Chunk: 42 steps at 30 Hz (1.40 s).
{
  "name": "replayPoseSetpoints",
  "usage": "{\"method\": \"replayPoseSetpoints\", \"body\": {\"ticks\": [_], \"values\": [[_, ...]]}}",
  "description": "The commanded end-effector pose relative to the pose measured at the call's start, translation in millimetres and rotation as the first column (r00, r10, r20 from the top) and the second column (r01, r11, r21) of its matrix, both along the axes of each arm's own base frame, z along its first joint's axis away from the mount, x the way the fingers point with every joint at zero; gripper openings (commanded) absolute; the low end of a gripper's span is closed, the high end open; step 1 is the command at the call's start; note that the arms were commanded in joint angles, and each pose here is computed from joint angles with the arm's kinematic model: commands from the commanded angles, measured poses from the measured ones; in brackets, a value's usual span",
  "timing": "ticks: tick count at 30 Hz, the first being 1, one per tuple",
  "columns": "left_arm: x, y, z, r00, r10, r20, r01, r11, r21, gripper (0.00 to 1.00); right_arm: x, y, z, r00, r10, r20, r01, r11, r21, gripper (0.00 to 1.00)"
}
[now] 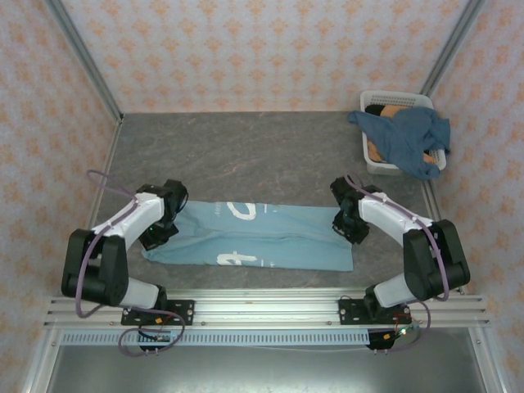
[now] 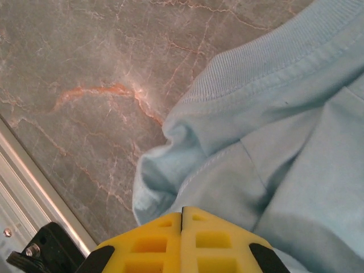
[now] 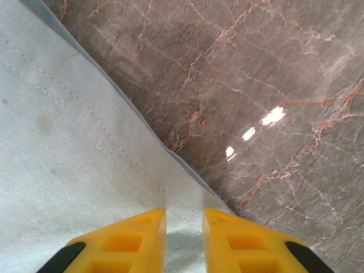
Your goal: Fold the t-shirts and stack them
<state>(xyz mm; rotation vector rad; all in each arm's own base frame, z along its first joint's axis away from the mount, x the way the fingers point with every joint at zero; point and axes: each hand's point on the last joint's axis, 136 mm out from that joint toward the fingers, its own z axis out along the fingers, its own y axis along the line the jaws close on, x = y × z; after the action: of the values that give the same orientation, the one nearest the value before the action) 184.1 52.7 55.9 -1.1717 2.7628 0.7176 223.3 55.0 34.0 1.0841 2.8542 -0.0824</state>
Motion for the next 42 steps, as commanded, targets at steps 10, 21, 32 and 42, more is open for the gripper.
{"method": "replayPoseSetpoints", "body": {"ticks": [10, 21, 32, 42], "values": [[39.2, 23.3, -7.6, 0.998, -0.056, -0.033, 0.059, 0.993, 0.102, 0.44, 1.1, -8.1, 25.3, 0.996, 0.047, 0.074, -0.044, 0.998, -0.038, 0.27], [23.3, -2.1, 66.0, 0.975, -0.007, 0.220, 0.014, 0.999, -0.030, 0.50, 40.6, 19.5, 49.6, 0.952, 0.223, 0.208, -0.235, 0.971, 0.034, 0.32], [17.8, -77.9, -14.4, 0.944, 0.264, 0.198, -0.155, 0.885, -0.439, 0.28, 57.8, 32.3, 8.0, 0.942, 0.332, 0.043, -0.334, 0.942, 0.046, 0.28], [80.8, -71.0, -55.9, 0.976, 0.185, 0.116, -0.131, 0.921, -0.367, 0.24, 46.5, 8.3, -19.7, 0.974, 0.195, -0.112, -0.201, 0.978, -0.047, 0.29]]}}
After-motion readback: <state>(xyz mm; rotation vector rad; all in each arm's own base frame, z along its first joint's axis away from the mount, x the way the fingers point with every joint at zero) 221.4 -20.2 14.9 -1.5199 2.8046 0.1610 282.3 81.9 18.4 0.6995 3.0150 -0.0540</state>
